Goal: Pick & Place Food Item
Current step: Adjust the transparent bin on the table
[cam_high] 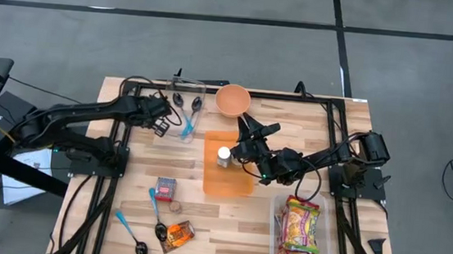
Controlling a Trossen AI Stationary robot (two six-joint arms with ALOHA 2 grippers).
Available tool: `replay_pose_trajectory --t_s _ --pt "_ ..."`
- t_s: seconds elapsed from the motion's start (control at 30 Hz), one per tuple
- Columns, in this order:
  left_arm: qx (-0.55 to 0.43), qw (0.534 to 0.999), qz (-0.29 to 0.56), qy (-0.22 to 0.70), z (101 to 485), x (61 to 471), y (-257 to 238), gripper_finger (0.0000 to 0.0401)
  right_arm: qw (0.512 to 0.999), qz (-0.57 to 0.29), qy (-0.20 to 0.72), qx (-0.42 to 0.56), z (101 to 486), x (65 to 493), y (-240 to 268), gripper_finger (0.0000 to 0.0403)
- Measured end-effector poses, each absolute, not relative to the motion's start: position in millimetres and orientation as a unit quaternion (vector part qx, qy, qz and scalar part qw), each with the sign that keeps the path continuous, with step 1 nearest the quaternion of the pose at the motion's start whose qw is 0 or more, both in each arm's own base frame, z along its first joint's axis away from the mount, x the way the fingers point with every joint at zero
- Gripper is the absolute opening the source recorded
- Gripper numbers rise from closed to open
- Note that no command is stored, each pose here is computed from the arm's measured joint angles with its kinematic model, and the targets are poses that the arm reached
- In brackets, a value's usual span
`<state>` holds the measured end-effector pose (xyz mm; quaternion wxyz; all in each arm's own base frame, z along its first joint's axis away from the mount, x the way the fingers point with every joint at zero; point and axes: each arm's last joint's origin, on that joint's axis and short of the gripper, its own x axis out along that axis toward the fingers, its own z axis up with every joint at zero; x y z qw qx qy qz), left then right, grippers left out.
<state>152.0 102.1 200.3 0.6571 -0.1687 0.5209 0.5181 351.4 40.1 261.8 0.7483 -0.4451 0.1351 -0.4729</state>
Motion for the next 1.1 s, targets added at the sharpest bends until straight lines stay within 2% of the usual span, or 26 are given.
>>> replay_pose_trajectory --t_s 0.4,0.6,0.8,1.1 --pt "-0.173 0.694 0.503 0.486 203.6 160.3 105.7 0.0000 0.748 -0.473 0.135 -0.445 261.9 351.4 40.0 0.0115" --pt "-0.148 0.683 0.529 0.482 204.5 158.6 107.0 0.0000 0.748 -0.473 0.136 -0.445 261.8 351.4 40.0 0.0115" --pt "-0.161 0.674 0.512 0.508 202.5 155.0 103.7 0.0000 0.748 -0.473 0.136 -0.445 261.8 351.4 40.0 0.0115" --pt "-0.182 0.714 0.477 0.478 204.4 164.5 106.5 0.0000 0.748 -0.474 0.136 -0.445 261.8 351.4 40.0 0.0115"
